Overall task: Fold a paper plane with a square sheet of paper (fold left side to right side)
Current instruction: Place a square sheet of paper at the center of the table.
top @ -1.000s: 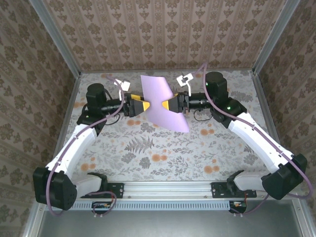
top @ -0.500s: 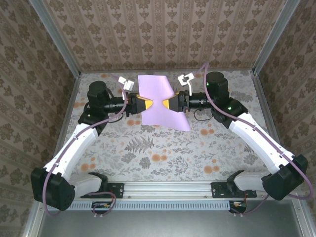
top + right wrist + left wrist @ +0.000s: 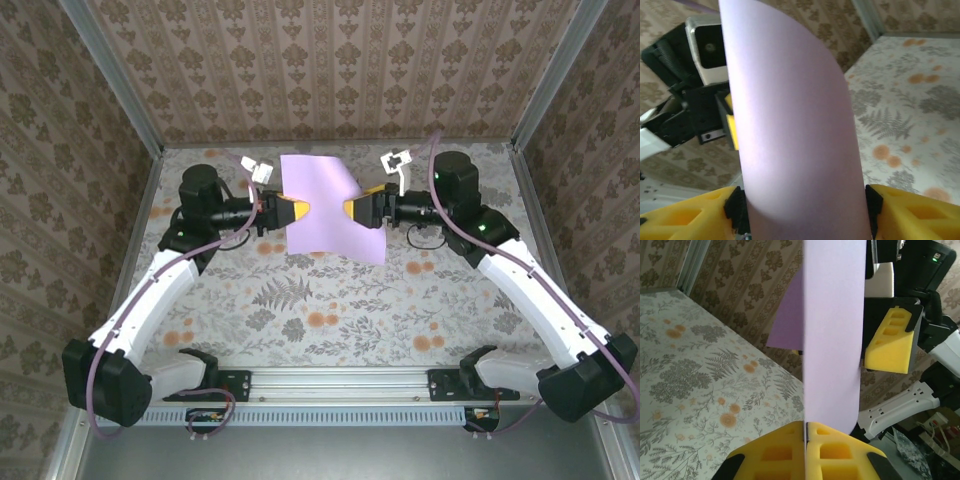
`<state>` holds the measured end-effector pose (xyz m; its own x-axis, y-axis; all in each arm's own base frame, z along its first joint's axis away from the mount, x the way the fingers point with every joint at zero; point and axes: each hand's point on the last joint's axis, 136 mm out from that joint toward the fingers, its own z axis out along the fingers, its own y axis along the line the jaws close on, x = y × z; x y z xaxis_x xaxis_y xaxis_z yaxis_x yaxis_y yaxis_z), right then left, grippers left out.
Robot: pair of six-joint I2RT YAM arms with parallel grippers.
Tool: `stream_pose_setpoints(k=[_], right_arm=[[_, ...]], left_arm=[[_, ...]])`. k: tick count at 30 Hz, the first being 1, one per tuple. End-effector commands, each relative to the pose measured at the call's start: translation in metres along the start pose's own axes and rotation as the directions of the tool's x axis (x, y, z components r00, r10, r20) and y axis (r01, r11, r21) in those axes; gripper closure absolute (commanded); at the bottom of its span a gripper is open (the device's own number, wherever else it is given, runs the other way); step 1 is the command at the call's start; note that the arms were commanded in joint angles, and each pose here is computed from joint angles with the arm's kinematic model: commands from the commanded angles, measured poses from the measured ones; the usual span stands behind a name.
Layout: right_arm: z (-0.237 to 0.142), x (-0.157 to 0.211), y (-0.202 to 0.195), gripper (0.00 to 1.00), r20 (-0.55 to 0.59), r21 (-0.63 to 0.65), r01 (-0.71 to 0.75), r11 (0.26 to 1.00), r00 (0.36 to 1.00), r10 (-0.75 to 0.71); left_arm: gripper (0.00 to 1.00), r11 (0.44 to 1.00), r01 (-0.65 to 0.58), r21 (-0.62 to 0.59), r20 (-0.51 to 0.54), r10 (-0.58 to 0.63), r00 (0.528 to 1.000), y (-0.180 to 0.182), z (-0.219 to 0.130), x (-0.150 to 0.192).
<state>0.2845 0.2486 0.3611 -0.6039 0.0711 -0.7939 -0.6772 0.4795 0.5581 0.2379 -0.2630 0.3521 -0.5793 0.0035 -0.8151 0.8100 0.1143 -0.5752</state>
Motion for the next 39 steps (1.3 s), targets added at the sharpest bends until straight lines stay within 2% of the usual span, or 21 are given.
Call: stream_pose_setpoints(k=[1,10,18,23,28,39], right_arm=[[-0.011,0.009,-0.030,0.23,0.007,0.168,-0.019,0.986,1.000,0.018],[-0.026,0.037,-0.083,0.06,-0.003,0.413,-0.072,0.908,0.997,0.080],[-0.018,0.074,-0.111,0.05,-0.028,0.465,-0.169,0.869,0.978,0.205],[-0.005,0.100,-0.125,0.09,-0.059,0.468,-0.239,0.851,0.952,0.300],[0.007,0.130,-0.143,0.25,-0.078,0.493,-0.319,0.809,0.910,0.407],[0.044,0.180,-0.180,0.77,-0.128,0.566,-0.402,0.720,0.820,0.558]], left_arm=[[0.99,0.997,0.055,-0.046,-0.021,-0.056,0.998,0.020,0.004,0.016],[0.99,0.950,0.280,-0.141,-0.067,-0.291,0.954,0.079,0.015,0.071],[0.98,0.832,0.474,-0.290,-0.106,-0.520,0.848,0.136,0.018,0.144],[0.96,0.747,0.546,-0.379,-0.129,-0.627,0.768,0.168,0.019,0.182],[0.96,0.668,0.569,-0.480,-0.155,-0.703,0.694,0.190,0.016,0.211],[0.94,0.632,0.568,-0.527,-0.173,-0.734,0.657,0.193,0.014,0.215]])
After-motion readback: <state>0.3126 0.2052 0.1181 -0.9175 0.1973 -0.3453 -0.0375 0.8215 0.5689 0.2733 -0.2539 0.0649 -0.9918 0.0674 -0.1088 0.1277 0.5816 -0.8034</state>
